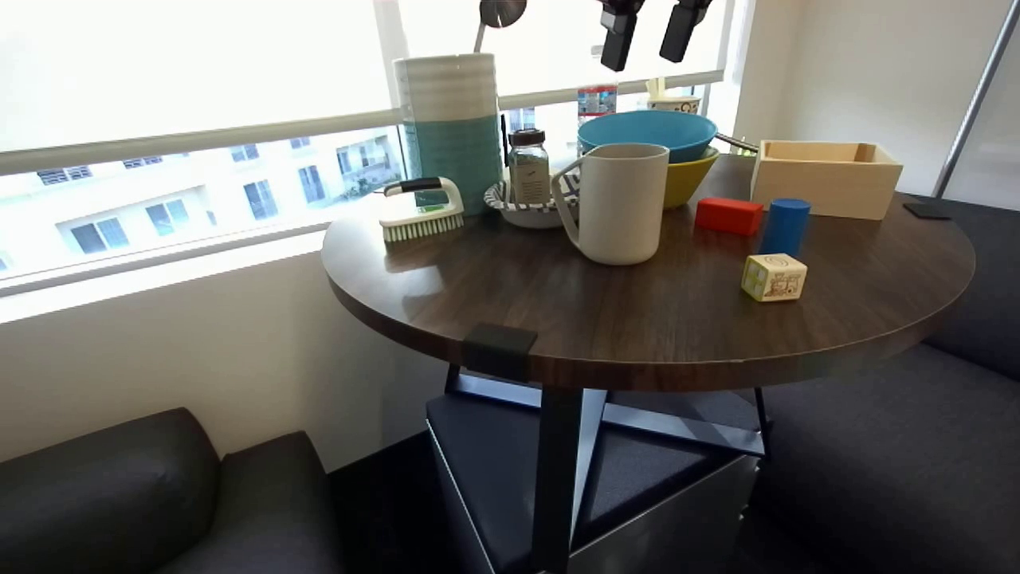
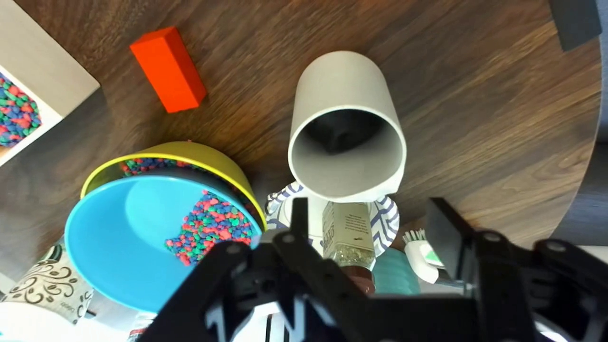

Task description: Put the black object in the white jug.

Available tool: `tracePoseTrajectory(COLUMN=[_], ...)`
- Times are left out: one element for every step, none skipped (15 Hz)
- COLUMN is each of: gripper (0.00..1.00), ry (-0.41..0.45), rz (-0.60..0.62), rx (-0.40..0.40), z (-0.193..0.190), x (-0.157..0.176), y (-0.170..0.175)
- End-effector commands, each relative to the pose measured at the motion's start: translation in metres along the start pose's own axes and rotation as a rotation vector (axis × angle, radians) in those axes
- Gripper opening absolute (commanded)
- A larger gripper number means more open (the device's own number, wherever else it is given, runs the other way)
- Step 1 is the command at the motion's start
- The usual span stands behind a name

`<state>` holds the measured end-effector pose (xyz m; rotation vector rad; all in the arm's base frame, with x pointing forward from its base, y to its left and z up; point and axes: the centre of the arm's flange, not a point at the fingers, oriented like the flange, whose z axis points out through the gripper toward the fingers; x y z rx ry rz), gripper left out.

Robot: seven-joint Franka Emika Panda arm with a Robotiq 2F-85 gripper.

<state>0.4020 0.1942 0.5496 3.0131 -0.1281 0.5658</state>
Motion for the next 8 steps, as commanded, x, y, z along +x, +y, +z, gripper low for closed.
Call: tracePoseTrajectory(gripper=[0.73, 0.79, 0.85, 0.9, 0.9, 0.9, 0.9, 0.9], ry=[0.0, 0.001, 0.001, 0.002, 0.002, 0.002, 0.002, 0.002], rz=[-0.001, -0.001, -0.002, -0.002, -0.002, -0.002, -0.002, -0.002], rx=[0.0, 0.0, 0.0, 0.001, 0.001, 0.001, 0.001, 0.001], z=[-0.0002, -0.0004, -0.0006, -0.0008, -0.0008, -0.0009, -0.0009, -0.0009], x=[-0.0001, -0.0001, -0.0001, -0.0001, 0.0, 0.0, 0.0, 0.0], y=[-0.0004, -0.0008, -0.001, -0.0011, -0.0011, -0.0011, -0.0011, -0.0011])
